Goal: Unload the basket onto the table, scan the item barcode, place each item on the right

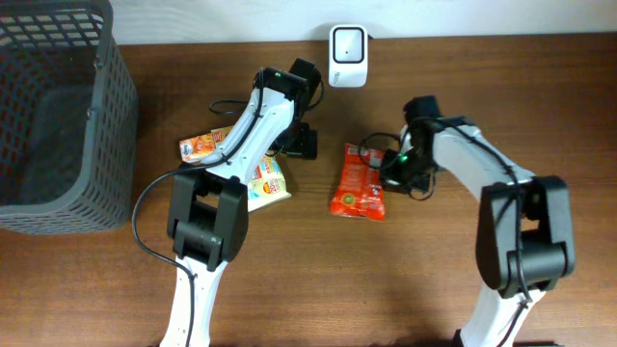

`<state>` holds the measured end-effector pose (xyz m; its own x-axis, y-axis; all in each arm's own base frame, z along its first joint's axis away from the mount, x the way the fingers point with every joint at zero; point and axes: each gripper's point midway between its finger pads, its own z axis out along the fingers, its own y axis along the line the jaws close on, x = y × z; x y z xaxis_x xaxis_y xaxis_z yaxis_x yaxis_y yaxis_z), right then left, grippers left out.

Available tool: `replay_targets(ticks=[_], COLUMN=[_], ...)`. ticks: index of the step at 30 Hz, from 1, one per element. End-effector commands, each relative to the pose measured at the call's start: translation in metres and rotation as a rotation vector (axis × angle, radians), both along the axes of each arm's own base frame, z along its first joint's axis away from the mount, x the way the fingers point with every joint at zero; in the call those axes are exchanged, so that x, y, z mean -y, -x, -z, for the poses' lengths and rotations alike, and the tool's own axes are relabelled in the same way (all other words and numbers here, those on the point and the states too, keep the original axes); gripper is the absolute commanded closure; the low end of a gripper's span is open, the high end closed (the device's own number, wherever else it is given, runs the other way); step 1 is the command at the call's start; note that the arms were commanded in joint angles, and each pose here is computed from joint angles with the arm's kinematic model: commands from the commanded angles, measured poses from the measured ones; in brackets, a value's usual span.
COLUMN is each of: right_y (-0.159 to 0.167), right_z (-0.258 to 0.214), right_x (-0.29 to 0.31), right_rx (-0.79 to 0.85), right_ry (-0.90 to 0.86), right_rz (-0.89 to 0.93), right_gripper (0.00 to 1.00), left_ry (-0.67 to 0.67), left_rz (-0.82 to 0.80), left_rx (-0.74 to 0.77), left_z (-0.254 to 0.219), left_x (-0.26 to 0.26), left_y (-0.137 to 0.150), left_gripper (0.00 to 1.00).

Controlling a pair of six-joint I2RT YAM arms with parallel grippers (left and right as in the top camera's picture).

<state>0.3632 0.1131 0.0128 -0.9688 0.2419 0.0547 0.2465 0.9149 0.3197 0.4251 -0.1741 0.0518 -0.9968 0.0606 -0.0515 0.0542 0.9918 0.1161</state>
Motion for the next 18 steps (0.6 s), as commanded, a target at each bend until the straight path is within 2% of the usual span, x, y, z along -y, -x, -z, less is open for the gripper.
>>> replay_targets(ticks=[1,7,12,18], right_y=[-0.003,-0.022,-0.046,-0.043], right_z=[0.005,0.004,-0.009,-0.009], right_x=[-0.023,-0.009,-0.002,-0.023], right_rx=[0.021,0.090,0.185,0.177], right_ry=[0.005,0.034,-0.066,-0.096], right_rz=[0.014,0.032,-0.009,-0.019], right_gripper=[0.96,0.96,0.96,0.96], left_ry=[0.016,0.003,0.008,0.037], left_rz=[-0.003,-0.004,-0.003,0.016], left_rx=[0.014,-0.012,-0.004,-0.007], left_z=[-0.012,-0.012,-0.012,-0.013], left_x=[0.002,-0.002,-0.001,0.005], left_y=[-0.001,0.006,0.004,0.004], left_gripper=[0.01,0.01,0.01,0.01])
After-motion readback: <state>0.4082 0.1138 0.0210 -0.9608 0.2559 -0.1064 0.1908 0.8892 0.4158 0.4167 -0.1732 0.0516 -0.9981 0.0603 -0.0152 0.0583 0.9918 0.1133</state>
